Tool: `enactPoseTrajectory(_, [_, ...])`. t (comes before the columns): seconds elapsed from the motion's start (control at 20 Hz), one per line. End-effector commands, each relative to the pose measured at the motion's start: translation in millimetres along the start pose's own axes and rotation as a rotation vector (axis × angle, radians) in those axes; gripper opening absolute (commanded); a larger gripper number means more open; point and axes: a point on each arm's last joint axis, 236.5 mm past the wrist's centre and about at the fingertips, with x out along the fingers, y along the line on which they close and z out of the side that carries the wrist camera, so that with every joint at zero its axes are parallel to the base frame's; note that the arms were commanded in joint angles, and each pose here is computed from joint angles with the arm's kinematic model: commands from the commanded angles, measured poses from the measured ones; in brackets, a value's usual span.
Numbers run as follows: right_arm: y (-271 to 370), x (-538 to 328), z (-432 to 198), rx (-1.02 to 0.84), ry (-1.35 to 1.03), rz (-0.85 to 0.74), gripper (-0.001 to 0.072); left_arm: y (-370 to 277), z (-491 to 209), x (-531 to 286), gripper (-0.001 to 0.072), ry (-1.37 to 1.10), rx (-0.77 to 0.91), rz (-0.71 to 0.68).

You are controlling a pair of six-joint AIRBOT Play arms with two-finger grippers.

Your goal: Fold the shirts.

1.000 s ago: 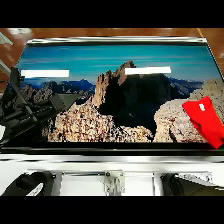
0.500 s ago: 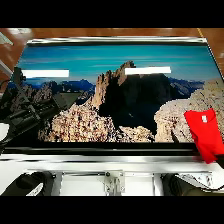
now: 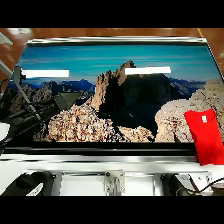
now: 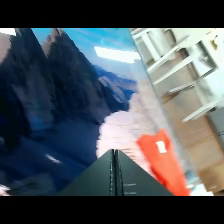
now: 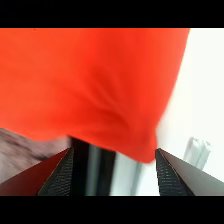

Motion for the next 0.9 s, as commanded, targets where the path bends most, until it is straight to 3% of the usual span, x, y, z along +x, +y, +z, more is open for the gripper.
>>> enactPoseTrajectory(0.0, [84, -68, 53, -0.235, -0.298, 0.182, 0.0611, 23, -5, 8, 0.0041, 0.026, 0.146, 0.069])
enactPoseTrajectory(0.1, [157, -81, 41, -0.486, -0.325, 0.270, 0.0490, 57, -21, 22, 0.0038, 0.113, 0.183, 0.159])
enactPoseTrajectory(0.2, [217, -65, -13, -0.735, -0.229, 0.315, 0.0492, 100, -51, 31, 0.0038, 0.326, 0.175, 0.312])
enactPoseTrajectory(0.3, [241, -39, -76, -0.934, -0.087, 0.241, 0.0495, 153, -69, 15, 0.0038, 0.590, 0.194, 0.578])
enactPoseTrajectory(0.4, [244, -14, -116, -1.050, 0.003, 0.103, 0.0682, 186, -64, 2, 0.0045, 0.759, 0.269, 0.768])
enactPoseTrajectory(0.45, [247, -2, -134, -1.058, 0.052, 0.072, 0.0682, 191, -60, 7, 0.0177, 0.793, 0.278, 0.790])
enactPoseTrajectory(0.5, [249, 6, -153, -1.077, 0.110, 0.068, 0.0682, 193, -58, 16, 0.0515, 0.804, 0.271, 0.791])
enactPoseTrajectory(0.55, [252, 14, -171, -1.103, 0.168, 0.075, 0.0682, 194, -58, 22, 0.0598, 0.811, 0.273, 0.790])
enactPoseTrajectory(0.85, [262, 22, -219, -1.222, 0.250, 0.095, 0.0682, 198, -66, 19, 0.0598, 0.876, 0.303, 0.784])
